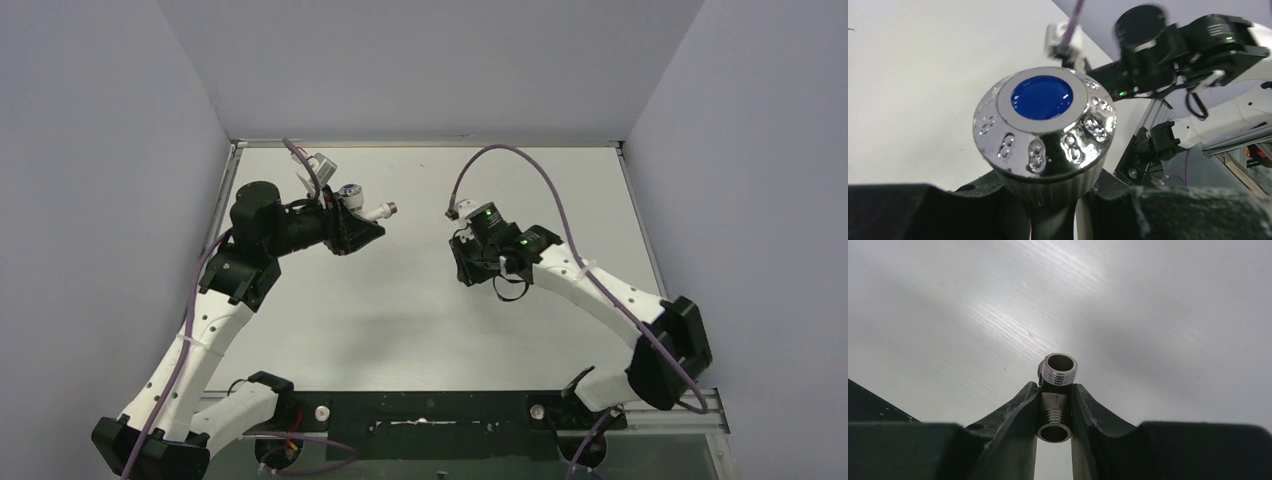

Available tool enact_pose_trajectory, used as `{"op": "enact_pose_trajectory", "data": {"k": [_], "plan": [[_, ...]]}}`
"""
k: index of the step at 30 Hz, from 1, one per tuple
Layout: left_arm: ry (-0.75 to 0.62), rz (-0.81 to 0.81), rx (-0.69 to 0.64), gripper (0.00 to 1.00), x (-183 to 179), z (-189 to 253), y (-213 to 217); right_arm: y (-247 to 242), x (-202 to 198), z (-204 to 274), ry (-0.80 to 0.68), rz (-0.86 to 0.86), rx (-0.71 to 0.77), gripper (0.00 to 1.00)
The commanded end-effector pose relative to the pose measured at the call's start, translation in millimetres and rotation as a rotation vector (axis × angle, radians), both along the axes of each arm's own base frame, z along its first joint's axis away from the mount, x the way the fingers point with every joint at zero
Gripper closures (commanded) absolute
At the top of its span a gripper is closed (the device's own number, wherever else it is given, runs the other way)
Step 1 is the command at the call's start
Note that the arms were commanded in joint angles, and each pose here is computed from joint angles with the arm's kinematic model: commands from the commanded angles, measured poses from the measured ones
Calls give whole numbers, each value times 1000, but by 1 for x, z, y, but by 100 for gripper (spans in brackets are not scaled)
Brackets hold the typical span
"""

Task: Install the water faucets
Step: Pick up the adaptor at the center of the board.

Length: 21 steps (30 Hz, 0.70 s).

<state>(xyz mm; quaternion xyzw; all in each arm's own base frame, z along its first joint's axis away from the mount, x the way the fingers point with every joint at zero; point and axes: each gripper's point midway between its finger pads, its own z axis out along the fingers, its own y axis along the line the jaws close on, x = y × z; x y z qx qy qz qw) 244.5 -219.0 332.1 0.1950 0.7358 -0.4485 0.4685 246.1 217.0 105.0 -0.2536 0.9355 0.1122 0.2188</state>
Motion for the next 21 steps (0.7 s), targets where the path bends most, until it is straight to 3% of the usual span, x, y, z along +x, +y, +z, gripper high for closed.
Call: {"op": "enact_pose_trajectory", "data": {"k": [1,7,14,21], "plan": [[-112,-61,-63,100,-4,41,-7,26,39,120,-440,44,319,100],[-171,-99,-113,100,-14,63,-9,17,24,216,-827,133,568,100],[-241,-267,-199,100,-40,91,-20,22,-18,306,-959,281,821,100],[-276,-427,-252,100,-66,113,-25,24,-68,354,-1130,546,914,100]]}}
